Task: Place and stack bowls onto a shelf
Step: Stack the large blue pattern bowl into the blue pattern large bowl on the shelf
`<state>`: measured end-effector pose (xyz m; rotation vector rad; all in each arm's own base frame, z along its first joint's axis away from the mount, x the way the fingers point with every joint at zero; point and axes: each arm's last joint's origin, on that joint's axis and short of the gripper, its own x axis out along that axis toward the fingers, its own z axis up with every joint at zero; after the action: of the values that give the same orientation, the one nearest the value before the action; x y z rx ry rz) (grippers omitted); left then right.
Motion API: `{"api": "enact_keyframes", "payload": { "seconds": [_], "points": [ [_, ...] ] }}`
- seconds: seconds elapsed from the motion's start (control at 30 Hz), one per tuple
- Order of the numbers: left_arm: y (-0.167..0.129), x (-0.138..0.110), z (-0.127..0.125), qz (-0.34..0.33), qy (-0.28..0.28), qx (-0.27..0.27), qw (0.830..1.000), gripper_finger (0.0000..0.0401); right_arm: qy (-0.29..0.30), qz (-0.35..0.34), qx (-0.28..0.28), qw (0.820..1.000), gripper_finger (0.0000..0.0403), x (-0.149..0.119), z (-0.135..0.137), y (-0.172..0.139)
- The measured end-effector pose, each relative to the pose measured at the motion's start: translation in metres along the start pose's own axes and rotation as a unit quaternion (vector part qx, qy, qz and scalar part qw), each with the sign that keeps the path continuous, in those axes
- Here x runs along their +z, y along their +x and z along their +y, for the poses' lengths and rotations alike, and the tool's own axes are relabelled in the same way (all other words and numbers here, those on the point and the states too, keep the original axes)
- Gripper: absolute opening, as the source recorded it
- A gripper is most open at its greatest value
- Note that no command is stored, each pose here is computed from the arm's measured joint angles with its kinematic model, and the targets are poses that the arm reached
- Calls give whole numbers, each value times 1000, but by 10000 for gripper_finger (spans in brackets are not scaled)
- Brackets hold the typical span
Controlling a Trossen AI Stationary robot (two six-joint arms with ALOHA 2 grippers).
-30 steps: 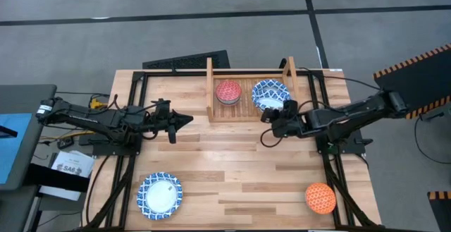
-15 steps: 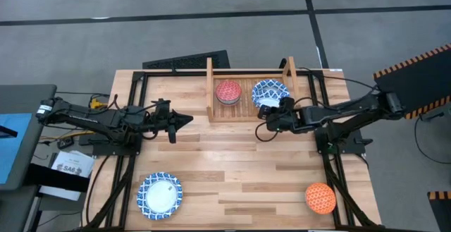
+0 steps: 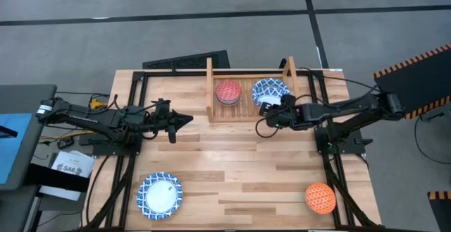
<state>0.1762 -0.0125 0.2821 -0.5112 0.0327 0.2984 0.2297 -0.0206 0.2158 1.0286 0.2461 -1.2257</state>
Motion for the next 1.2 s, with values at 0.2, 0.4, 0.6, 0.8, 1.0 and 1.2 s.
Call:
{"api": "enact_keyframes", "payload": {
  "seconds": [0.2, 0.4, 0.6, 0.8, 1.0, 1.2],
  "points": [
    [0, 0, 0, 0, -3, 0, 1000, 0, -6, 21, -22, 1000, 17, 8, -3, 8],
    [0, 0, 0, 0, -6, 0, 1000, 0, -5, 44, -32, 999, 17, 14, -4, 13],
    [0, 0, 0, 1, -6, 0, 1000, 0, -24, 70, -73, 995, 17, 1, -7, 31],
    [0, -1, 0, 6, -9, 0, 1000, 0, -7, 71, -77, 994, 22, -15, -3, 51],
    [0, -1, 0, 7, -11, 0, 1000, 0, -38, 78, -39, 995, 16, -12, 3, 39],
    [0, -2, 1, 8, -9, 3, 1000, 0, -70, 84, -58, 992, 16, -10, -8, 14]
  ]
}}
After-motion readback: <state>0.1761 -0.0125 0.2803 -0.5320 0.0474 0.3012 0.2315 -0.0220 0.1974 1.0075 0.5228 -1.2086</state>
